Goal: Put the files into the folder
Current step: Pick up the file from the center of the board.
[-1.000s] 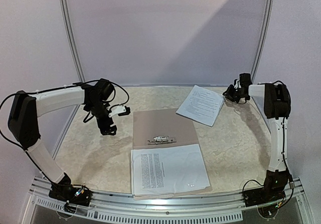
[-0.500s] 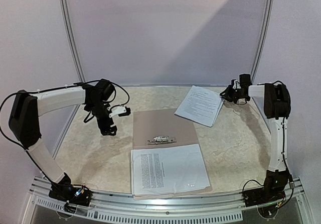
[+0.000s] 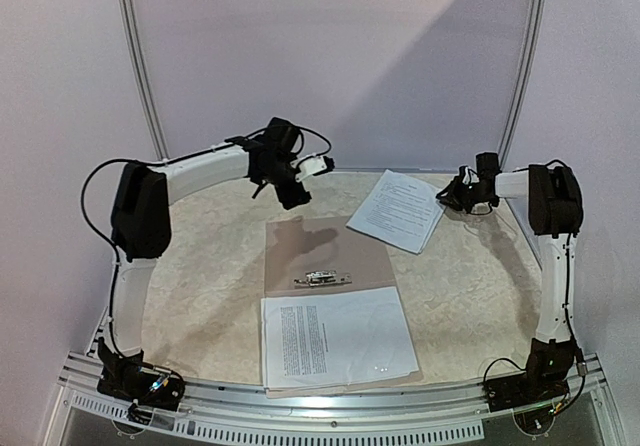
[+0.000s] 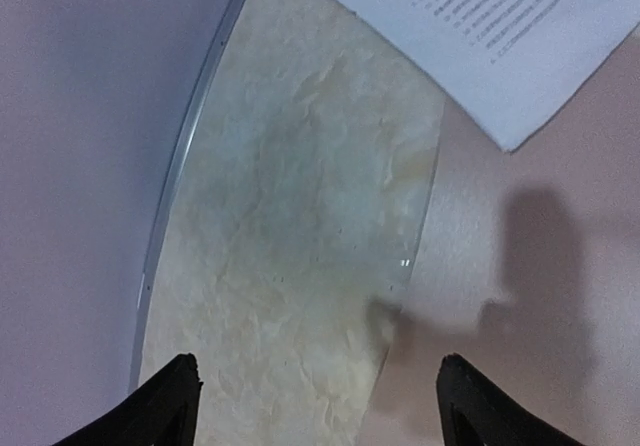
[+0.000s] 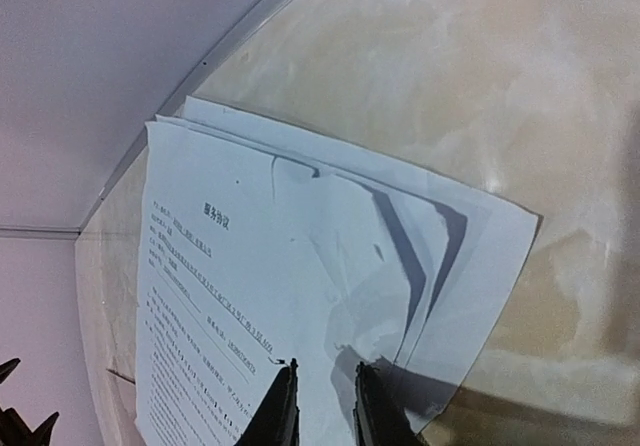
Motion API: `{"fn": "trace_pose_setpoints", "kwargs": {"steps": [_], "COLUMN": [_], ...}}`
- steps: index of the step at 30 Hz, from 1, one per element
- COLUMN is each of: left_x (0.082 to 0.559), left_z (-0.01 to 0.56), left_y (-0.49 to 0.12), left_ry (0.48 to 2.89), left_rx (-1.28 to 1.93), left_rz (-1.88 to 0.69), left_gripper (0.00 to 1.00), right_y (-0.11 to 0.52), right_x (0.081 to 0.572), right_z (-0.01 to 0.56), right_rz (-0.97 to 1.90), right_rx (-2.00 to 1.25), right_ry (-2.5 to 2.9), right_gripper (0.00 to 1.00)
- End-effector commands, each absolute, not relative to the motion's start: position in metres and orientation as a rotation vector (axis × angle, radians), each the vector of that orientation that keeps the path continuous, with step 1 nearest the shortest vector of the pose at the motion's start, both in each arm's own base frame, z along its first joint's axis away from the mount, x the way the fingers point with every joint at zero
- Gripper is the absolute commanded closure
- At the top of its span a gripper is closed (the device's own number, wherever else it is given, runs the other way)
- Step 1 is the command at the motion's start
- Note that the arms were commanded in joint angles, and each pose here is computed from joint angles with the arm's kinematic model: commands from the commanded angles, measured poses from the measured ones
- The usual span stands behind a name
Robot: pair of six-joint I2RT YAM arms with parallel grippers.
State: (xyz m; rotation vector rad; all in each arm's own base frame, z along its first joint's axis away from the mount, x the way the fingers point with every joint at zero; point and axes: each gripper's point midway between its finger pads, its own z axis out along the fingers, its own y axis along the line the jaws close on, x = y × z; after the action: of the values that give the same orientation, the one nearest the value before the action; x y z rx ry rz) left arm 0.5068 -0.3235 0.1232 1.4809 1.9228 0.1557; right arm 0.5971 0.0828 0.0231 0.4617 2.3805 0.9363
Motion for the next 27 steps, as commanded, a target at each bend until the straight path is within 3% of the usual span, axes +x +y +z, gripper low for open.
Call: {"fn": "trace_pose_setpoints", "kwargs": {"steps": [1, 10, 27], "left_x": [0.524, 0.529, 0.518], "left_z": [0.117, 0.074, 0.026], "left_y": [-0.374, -0.422, -0.431], "left_ry": [1.759, 1.631, 1.664], "left_rx": [1.457, 1.474, 1.549], "left_rz": [0.229, 0.274, 0.246], "left_gripper": [0.16, 0.15, 0.14], "right_y": [0.074, 0.072, 0.086], "right_x": [0.585, 0.577, 0.589], "right_z": [0.052, 0.05, 0.044], "right_rz": [0.823, 0.804, 0.93], "right_rx": [0.435, 0.447, 0.427], "right_ry": [2.379, 2.385, 2.346], "right_gripper": [0.81, 0.8, 0.83]}}
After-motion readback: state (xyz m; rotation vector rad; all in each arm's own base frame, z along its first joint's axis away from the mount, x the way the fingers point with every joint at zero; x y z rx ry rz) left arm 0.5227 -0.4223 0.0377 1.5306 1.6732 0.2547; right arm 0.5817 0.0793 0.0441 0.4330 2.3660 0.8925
